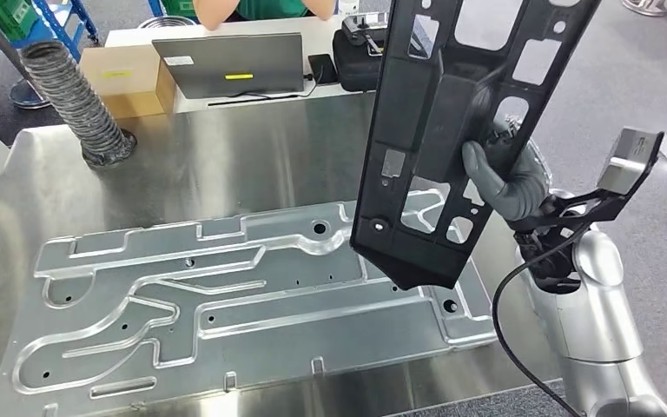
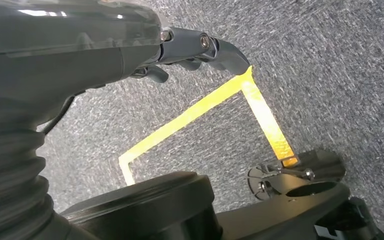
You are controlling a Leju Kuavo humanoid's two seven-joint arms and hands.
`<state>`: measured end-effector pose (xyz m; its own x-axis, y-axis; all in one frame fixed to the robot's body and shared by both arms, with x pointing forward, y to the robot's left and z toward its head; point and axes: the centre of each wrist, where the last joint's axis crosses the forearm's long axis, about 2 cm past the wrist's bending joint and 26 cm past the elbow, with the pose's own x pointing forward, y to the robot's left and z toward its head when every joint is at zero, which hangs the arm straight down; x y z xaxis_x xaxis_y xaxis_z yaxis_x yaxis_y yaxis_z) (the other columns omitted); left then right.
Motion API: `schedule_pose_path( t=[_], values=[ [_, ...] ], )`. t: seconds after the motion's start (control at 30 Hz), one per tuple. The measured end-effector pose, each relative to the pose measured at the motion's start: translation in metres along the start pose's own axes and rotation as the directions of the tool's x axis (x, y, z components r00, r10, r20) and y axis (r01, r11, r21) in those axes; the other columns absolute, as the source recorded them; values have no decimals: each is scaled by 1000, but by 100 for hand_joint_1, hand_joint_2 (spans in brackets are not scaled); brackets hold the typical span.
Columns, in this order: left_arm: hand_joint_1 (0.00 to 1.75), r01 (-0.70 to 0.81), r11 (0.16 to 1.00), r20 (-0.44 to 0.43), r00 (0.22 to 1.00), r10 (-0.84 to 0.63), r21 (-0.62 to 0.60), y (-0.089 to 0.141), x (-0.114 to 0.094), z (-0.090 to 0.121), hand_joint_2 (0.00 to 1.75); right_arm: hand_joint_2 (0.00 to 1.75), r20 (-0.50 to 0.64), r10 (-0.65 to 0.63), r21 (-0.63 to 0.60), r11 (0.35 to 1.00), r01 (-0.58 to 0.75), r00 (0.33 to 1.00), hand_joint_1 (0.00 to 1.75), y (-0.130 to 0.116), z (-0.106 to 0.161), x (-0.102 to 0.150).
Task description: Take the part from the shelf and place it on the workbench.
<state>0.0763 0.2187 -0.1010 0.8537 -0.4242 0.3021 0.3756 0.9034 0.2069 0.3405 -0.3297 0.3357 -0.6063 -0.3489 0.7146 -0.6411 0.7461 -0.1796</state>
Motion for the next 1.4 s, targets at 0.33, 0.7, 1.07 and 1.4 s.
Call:
schedule_pose_path(
  t=[0.33,0.7,1.07,1.4],
  values=[
    [0,-1,1000,-12,1000,1,-19,-8,-4,3,175,175,-34,11,-17,1000,-11,999,175,-14,-3,0],
    [0,-57,998,-6,998,57,-22,0,-2,0,175,175,-51,3,-20,1000,-5,999,175,-16,0,-3],
    [0,-51,998,-7,999,51,-45,-3,-4,1,175,175,-54,24,-31,999,-25,998,175,-18,14,2],
    [0,-38,998,10,999,39,-56,-4,2,1,175,175,-68,42,-39,998,-45,997,175,-17,27,7]
  ],
)
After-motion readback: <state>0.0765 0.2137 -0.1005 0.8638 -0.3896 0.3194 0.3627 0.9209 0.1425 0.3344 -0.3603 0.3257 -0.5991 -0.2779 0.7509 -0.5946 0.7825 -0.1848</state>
